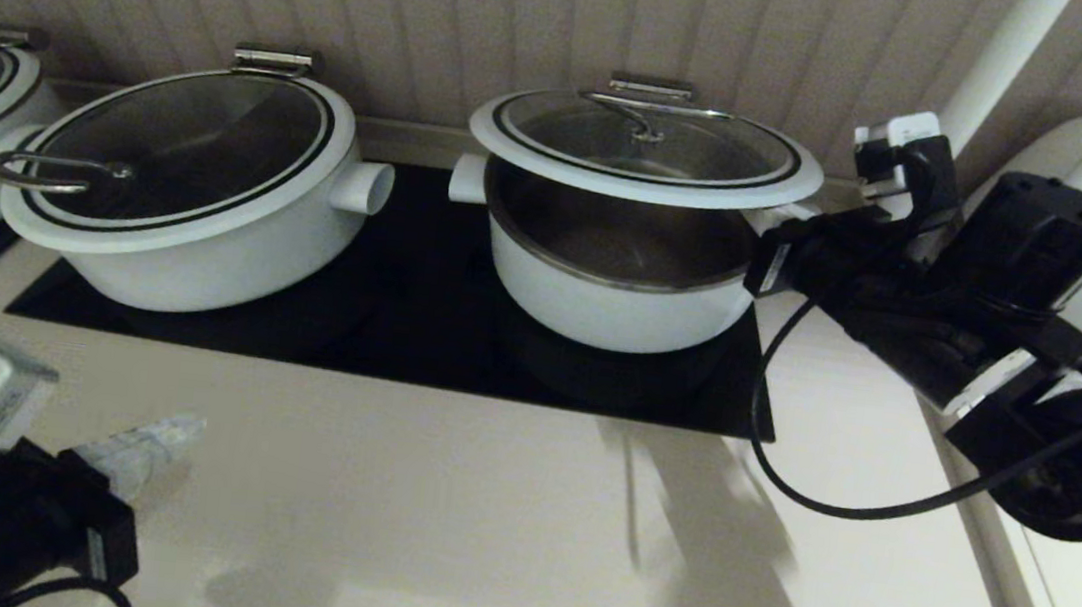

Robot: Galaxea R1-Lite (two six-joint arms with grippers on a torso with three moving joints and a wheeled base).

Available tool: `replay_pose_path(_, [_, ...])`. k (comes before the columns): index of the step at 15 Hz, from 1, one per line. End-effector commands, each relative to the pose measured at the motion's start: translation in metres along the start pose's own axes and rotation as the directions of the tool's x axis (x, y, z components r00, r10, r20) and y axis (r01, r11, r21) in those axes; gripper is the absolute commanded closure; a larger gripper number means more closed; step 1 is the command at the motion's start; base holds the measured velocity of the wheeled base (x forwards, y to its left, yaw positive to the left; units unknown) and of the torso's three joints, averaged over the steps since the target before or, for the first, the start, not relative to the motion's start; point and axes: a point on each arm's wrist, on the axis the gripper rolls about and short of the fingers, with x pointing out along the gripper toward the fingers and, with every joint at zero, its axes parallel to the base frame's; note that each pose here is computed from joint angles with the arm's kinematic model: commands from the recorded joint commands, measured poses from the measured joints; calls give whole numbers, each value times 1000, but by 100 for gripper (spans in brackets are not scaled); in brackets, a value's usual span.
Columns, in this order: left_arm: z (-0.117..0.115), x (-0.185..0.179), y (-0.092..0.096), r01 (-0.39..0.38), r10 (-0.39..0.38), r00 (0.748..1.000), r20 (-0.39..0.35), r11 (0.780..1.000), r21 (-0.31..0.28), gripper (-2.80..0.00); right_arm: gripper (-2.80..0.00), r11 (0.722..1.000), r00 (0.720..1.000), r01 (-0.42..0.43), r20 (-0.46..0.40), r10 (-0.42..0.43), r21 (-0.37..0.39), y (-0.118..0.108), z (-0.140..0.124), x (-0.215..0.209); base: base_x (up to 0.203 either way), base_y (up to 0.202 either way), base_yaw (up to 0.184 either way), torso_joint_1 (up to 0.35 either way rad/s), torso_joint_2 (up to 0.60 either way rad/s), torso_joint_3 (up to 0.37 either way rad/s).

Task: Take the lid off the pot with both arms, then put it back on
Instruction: Open the pot lid completely

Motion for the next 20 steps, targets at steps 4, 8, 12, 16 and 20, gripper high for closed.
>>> replay_pose_path(4, [-29, -37, -1, -54, 53, 998, -15, 998, -42, 0, 0, 1000, 1000, 1, 9, -1, -1, 0, 1, 0, 0, 0, 0, 0, 0, 0])
replay_pose_path(8, [-46, -72, -7, -58, 57, 998, -19, 997, -56, 0, 0, 1000, 1000, 5, 20, -5, -3, -1, 3, -1, 0, 0, 0, 0, 0, 0])
replay_pose_path(12, [-78, -108, -16, -43, 40, 998, -44, 997, -68, 0, 0, 1000, 999, 11, 34, -11, -3, -3, 5, -1, 0, 0, 0, 0, 0, 0])
replay_pose_path(16, [-85, -111, -17, -42, 35, 996, -82, 996, -84, 0, 0, 1000, 999, 11, 44, -11, -6, -3, 6, -2, 0, 0, 0, 0, 0, 0])
replay_pose_path(20, [-89, -110, -16, -62, 53, 994, -93, 994, -90, 0, 0, 1000, 999, 12, 47, -11, -6, -3, 8, -3, 0, 0, 0, 0, 0, 0])
